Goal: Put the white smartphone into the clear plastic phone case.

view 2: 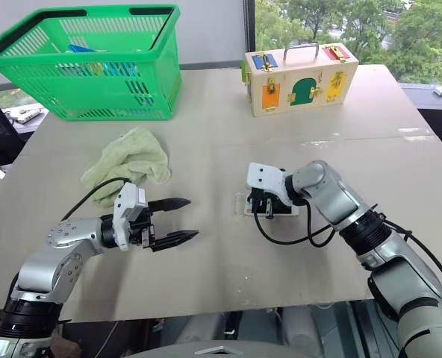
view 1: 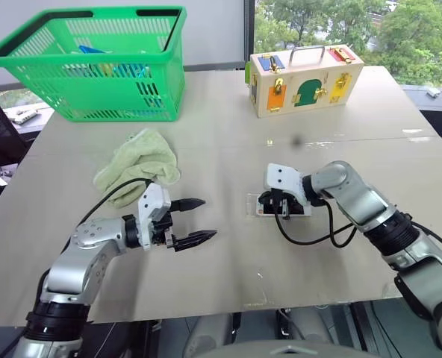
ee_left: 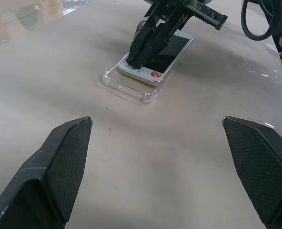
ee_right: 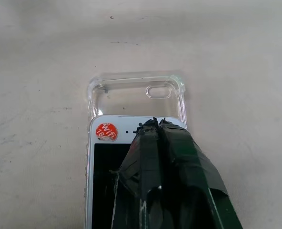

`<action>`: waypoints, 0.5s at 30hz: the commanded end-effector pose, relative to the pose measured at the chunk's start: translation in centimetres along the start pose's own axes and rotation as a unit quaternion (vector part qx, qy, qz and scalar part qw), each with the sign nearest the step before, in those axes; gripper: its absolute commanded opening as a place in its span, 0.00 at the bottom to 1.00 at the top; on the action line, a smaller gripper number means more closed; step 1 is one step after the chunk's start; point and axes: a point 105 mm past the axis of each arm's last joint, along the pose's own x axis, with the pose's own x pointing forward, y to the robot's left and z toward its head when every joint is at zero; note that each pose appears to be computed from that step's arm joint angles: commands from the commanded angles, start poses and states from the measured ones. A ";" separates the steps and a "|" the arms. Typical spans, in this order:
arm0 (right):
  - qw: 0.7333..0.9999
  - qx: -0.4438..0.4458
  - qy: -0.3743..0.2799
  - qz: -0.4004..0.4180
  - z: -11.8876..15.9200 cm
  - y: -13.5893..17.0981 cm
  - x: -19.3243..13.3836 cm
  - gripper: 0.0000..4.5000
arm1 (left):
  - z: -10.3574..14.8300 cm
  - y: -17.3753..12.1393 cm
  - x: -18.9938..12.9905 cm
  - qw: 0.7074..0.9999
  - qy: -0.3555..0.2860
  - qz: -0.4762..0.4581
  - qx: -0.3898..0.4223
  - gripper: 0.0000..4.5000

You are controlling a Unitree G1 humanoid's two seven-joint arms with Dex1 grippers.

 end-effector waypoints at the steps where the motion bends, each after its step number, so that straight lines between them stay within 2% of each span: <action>1: 0.997 0.066 -0.039 -0.025 -0.7 -0.5 -0.4 0.02 | 1.0 -0.2 -0.1 1.000 -0.009 -0.004 0.020 1.00; 3: 0.989 0.086 -0.109 -0.051 1.9 -1.7 -2.1 0.02 | 1.0 -0.2 -0.1 1.000 -0.009 -0.004 0.019 1.00; 7: 0.978 0.093 -0.184 -0.044 5.4 -1.6 -4.9 0.02 | 0.9 -0.2 -0.2 1.000 -0.008 -0.005 0.019 1.00; 11: 0.979 0.086 -0.184 0.024 6.7 1.4 -6.4 0.02 | 0.9 -0.2 -0.2 1.000 -0.007 -0.008 0.018 1.00; 15: 0.985 0.090 -0.135 0.063 5.6 3.5 -6.1 0.02 | 0.9 -0.2 -0.2 1.000 -0.007 -0.011 0.018 1.00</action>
